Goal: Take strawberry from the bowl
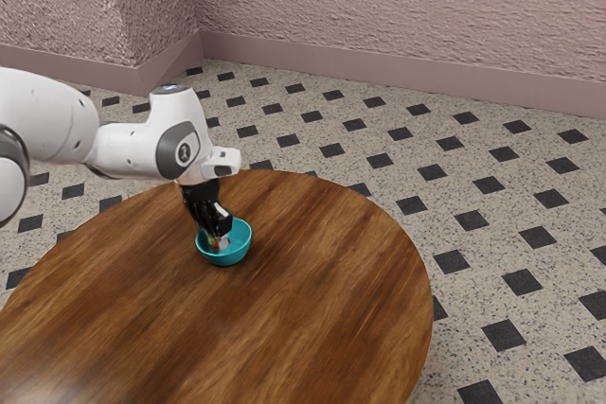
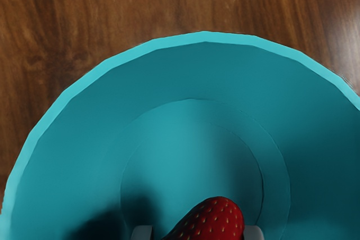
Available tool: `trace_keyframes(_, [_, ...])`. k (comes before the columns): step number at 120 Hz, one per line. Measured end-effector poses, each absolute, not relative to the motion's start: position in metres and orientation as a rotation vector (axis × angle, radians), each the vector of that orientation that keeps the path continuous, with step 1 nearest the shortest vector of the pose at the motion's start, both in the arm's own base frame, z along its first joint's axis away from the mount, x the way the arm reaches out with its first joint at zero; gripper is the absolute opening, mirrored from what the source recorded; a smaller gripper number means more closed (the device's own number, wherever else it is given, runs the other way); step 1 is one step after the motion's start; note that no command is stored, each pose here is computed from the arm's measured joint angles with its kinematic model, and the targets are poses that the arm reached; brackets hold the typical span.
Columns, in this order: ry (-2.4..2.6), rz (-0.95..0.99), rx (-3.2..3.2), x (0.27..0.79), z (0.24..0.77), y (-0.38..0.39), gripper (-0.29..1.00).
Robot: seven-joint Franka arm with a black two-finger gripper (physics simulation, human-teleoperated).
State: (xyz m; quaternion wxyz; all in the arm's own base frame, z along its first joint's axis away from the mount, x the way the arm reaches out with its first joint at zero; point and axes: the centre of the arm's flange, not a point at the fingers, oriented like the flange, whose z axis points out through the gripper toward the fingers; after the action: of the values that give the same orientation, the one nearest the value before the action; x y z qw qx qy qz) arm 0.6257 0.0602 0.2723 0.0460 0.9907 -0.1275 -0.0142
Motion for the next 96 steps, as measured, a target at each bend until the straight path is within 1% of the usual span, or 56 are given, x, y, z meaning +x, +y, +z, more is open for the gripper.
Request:
trace_keyframes(15, [-0.403,0.000,3.042,0.630,0.294,0.060,0.00])
trace_keyframes(28, [-0.441,0.047,3.053,0.630,0.326,0.049,0.01])
trace_keyframes(36, [-0.519,0.075,3.047,0.628,0.348,0.018,0.01])
trace_keyframes(48, [-0.705,0.096,3.011,0.622,0.366,-0.062,0.01])
trace_keyframes(55, [-0.802,0.093,2.991,0.617,0.366,-0.104,0.01])
trace_keyframes(62, [-0.855,0.079,2.981,0.614,0.356,-0.129,0.01])
trace_keyframes(75, [-0.888,0.048,2.982,0.614,0.325,-0.148,0.01])
trace_keyframes(85, [-0.885,0.049,2.989,0.616,0.312,-0.152,0.01])
trace_keyframes(87, [-0.884,0.052,2.990,0.616,0.311,-0.152,0.02])
trace_keyframes(96, [-0.880,0.064,2.989,0.617,0.310,-0.153,0.17])
